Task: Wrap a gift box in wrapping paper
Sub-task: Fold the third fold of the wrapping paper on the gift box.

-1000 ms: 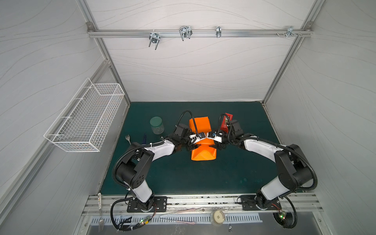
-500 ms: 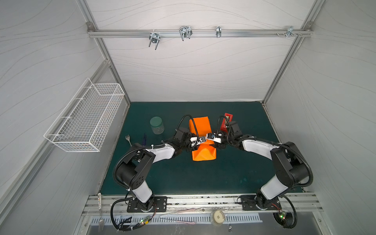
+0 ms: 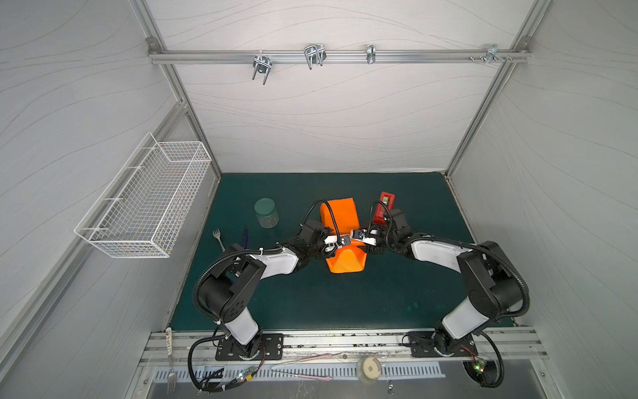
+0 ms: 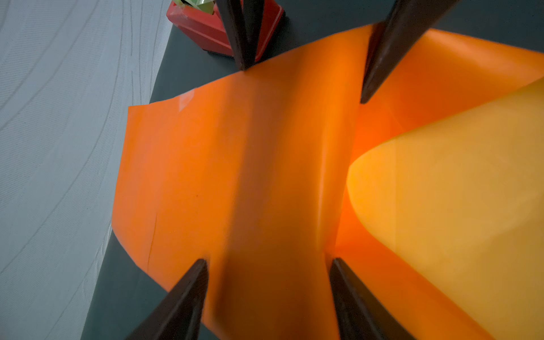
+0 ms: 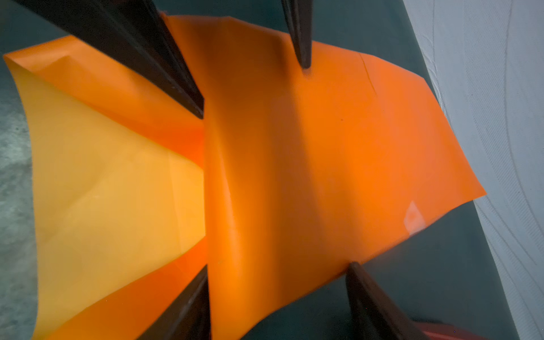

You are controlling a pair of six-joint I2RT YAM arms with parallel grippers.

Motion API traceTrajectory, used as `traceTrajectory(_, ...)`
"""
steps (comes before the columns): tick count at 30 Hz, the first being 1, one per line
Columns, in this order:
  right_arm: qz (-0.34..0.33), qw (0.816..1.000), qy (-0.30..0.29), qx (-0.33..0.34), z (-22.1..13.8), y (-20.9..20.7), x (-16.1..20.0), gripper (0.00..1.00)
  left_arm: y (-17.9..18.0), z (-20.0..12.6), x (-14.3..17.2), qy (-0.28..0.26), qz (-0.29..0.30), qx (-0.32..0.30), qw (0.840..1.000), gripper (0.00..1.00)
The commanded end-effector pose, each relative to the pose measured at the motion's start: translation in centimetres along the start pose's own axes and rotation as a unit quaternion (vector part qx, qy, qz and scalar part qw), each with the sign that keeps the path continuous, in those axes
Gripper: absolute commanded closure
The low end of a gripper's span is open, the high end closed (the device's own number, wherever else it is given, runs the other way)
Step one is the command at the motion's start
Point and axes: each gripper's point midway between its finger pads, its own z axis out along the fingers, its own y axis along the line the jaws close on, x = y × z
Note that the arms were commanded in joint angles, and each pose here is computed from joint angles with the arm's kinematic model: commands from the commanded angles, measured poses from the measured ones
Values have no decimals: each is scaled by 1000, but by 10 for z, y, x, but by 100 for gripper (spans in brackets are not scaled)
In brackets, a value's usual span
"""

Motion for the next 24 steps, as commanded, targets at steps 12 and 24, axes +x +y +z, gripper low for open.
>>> traceTrajectory(12, 104, 993, -30, -52, -35, 6, -12, 20, -42, 14, 1, 17, 75, 54, 996, 29)
traceTrajectory(24, 206, 976, 41, -60, -38, 25, 15, 15, -47, 17, 5, 27, 99, 53, 993, 29)
